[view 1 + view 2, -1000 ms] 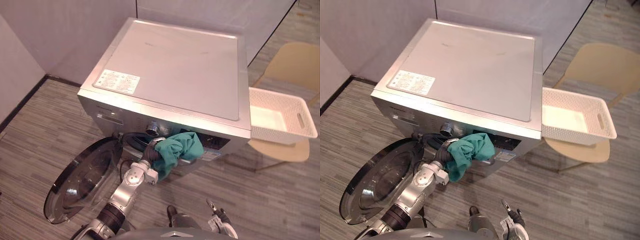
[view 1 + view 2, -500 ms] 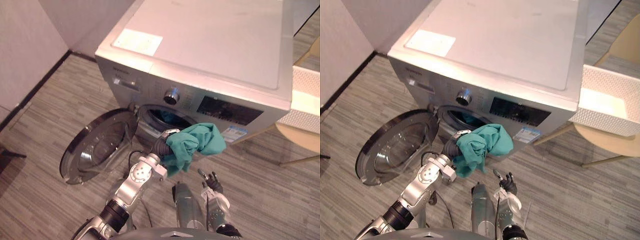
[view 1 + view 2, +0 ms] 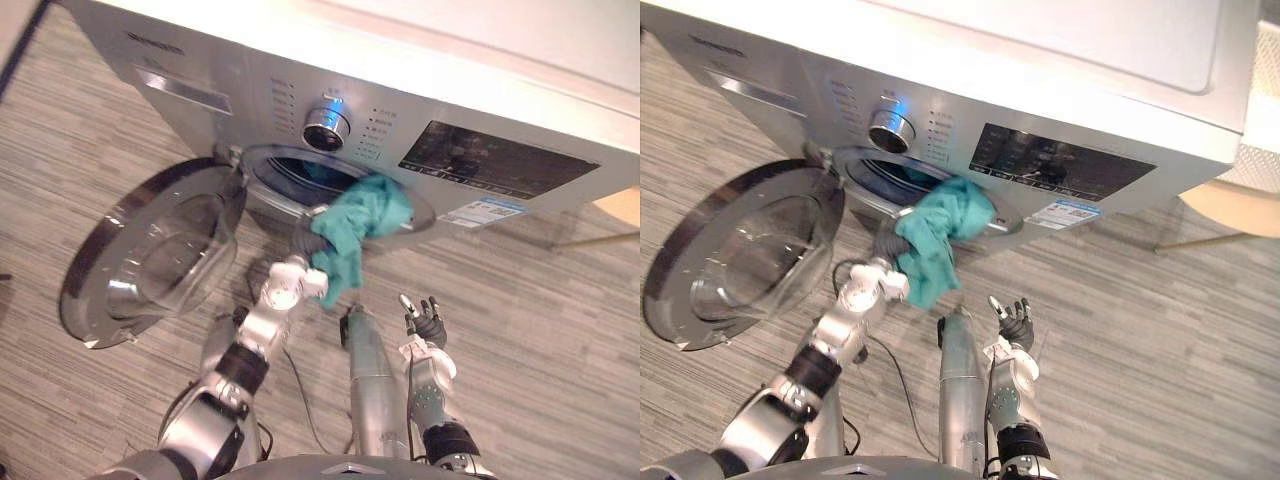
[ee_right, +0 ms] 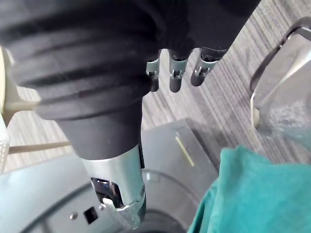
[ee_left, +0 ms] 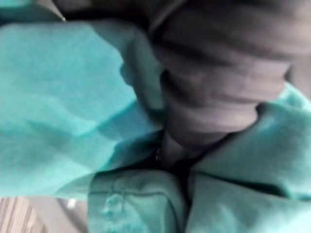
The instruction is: Pick up the laundry basket with both hands and put the clothes into the washing machine.
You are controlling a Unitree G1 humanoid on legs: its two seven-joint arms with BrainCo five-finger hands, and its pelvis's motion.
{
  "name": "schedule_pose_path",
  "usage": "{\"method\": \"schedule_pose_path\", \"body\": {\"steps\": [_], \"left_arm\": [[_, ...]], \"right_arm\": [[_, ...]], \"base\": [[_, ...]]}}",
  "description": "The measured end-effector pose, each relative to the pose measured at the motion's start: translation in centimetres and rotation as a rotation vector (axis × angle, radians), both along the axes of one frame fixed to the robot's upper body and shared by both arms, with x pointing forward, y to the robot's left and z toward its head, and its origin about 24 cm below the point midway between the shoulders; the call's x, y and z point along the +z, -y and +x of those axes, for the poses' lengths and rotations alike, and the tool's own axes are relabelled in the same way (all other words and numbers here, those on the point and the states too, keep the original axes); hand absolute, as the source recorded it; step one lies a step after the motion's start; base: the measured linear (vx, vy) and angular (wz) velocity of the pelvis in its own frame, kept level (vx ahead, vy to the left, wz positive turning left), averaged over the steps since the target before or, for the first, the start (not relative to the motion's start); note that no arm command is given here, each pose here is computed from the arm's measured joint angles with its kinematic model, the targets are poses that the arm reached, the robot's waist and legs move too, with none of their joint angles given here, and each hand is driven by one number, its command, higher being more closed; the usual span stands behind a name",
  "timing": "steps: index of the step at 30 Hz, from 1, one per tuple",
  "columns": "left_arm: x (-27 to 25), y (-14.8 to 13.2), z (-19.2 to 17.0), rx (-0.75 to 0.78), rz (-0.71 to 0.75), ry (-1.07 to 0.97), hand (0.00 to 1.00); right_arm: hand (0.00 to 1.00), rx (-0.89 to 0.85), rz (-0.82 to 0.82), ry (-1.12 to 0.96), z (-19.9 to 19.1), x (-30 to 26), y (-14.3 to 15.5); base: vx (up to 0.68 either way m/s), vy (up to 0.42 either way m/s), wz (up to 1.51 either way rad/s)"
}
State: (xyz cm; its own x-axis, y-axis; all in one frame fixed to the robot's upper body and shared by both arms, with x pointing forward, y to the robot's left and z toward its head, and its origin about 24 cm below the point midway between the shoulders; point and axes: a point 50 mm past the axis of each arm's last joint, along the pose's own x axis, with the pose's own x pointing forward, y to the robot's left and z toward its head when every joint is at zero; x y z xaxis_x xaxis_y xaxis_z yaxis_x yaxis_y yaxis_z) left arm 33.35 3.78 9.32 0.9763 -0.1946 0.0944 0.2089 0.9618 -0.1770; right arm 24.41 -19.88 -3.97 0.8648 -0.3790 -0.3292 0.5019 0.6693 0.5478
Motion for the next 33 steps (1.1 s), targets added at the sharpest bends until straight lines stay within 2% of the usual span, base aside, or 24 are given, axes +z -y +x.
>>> {"method": "schedule_pose_path", "body": {"steps": [4, 6, 12, 18, 20, 21, 24, 26, 33], "left_arm": [[2.8, -3.6, 3.1, 0.192, -0.040, 0.024, 1.00], [4.7, -6.4, 4.6, 0.300, -0.074, 0.048, 1.00], [9.8, -11.3, 6.6, 0.450, -0.205, 0.120, 1.00], [14.8, -10.1, 7.3, 0.378, -0.370, 0.200, 1.00], [17.3, -8.9, 6.9, 0.333, -0.415, 0.252, 1.00], [18.2, -8.4, 6.7, 0.312, -0.409, 0.284, 1.00], [26.4, -5.8, 3.6, 0.173, -0.376, 0.569, 1.00], [26.7, -5.2, 3.5, 0.161, -0.391, 0.572, 1.00], [27.3, -4.3, 3.5, 0.185, -0.268, 0.581, 1.00]], "right_arm": [[0.00, -0.001, 0.013, 0.048, 0.6, 0.9, -0.3], [0.00, -0.012, 0.031, 0.063, 0.8, 1.1, -0.3], [0.00, -0.020, 0.054, 0.103, 1.7, 1.8, -0.5], [0.00, -0.064, 0.104, 0.131, 1.7, 2.0, -0.3], [0.00, -0.077, 0.119, 0.126, 1.5, 1.7, -0.1], [0.00, -0.077, 0.119, 0.125, 1.5, 1.7, -0.1], [0.00, -0.071, 0.124, 0.130, 1.1, 1.5, 0.0], [0.00, -0.069, 0.122, 0.148, 0.8, 1.6, 0.2], [0.00, -0.142, 0.088, 0.164, -0.8, 1.6, 2.9]], "base": [[0.04, 0.013, -0.16], [0.03, 0.046, -0.24], [0.02, 0.075, -0.17], [0.01, 0.093, -0.05], [0.00, 0.096, 0.01], [0.00, 0.088, 0.05], [0.00, 0.071, 0.07], [0.01, 0.077, 0.04], [0.00, 0.068, 0.00]]}}
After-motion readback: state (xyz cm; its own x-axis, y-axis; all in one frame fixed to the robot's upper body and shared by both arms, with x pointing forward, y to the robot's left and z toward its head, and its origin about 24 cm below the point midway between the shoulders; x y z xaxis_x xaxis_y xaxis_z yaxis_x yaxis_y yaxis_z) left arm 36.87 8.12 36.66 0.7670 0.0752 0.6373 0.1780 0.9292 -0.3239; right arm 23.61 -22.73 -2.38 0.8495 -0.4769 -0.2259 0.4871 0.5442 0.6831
